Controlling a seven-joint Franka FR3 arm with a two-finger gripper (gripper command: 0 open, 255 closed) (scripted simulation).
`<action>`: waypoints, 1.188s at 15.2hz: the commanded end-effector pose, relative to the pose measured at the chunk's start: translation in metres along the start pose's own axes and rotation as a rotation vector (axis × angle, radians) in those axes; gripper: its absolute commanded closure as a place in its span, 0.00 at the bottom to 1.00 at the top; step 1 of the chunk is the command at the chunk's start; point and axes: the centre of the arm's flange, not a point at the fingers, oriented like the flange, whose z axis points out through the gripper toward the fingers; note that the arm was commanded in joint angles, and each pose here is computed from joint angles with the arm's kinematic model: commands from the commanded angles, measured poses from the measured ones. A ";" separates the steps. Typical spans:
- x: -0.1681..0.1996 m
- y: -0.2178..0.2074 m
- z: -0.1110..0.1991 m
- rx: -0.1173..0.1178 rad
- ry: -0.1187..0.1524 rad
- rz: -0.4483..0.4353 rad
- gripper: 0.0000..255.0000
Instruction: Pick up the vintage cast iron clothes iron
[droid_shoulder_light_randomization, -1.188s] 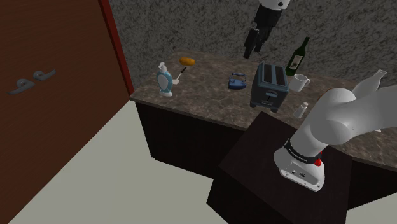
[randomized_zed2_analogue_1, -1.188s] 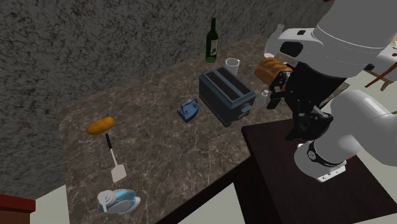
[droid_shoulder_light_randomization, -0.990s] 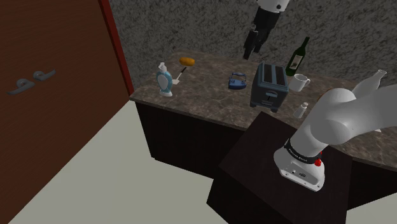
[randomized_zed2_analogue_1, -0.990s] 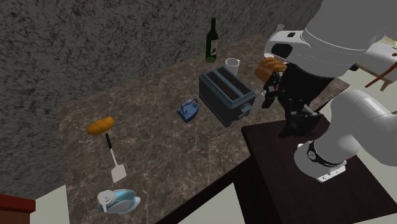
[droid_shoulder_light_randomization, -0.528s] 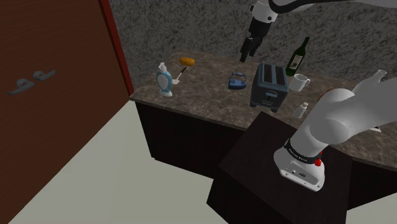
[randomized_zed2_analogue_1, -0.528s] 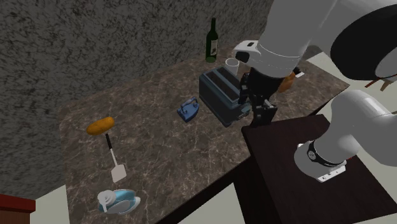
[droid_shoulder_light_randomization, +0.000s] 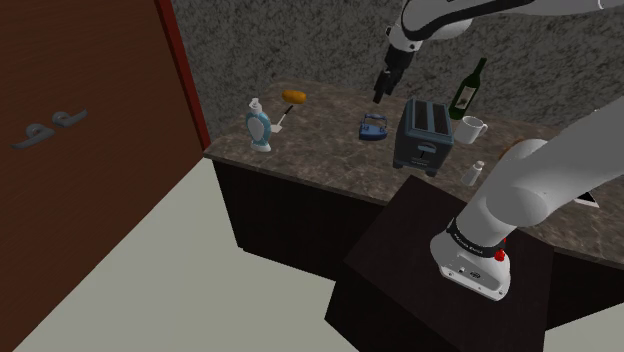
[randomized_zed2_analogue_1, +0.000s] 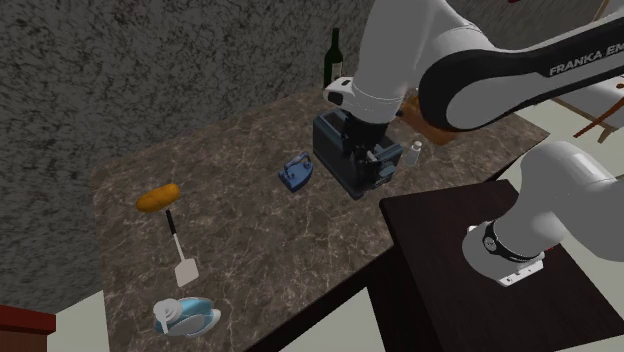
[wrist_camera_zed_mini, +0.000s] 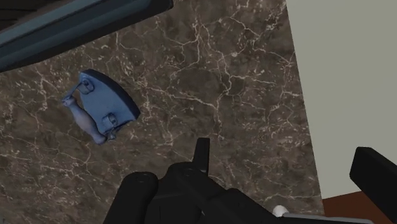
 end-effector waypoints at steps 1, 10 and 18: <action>0.007 0.020 0.017 0.000 0.002 -0.008 0.00; 0.048 0.109 0.086 0.006 0.007 -0.037 0.00; 0.086 0.186 0.147 0.011 0.011 -0.063 0.00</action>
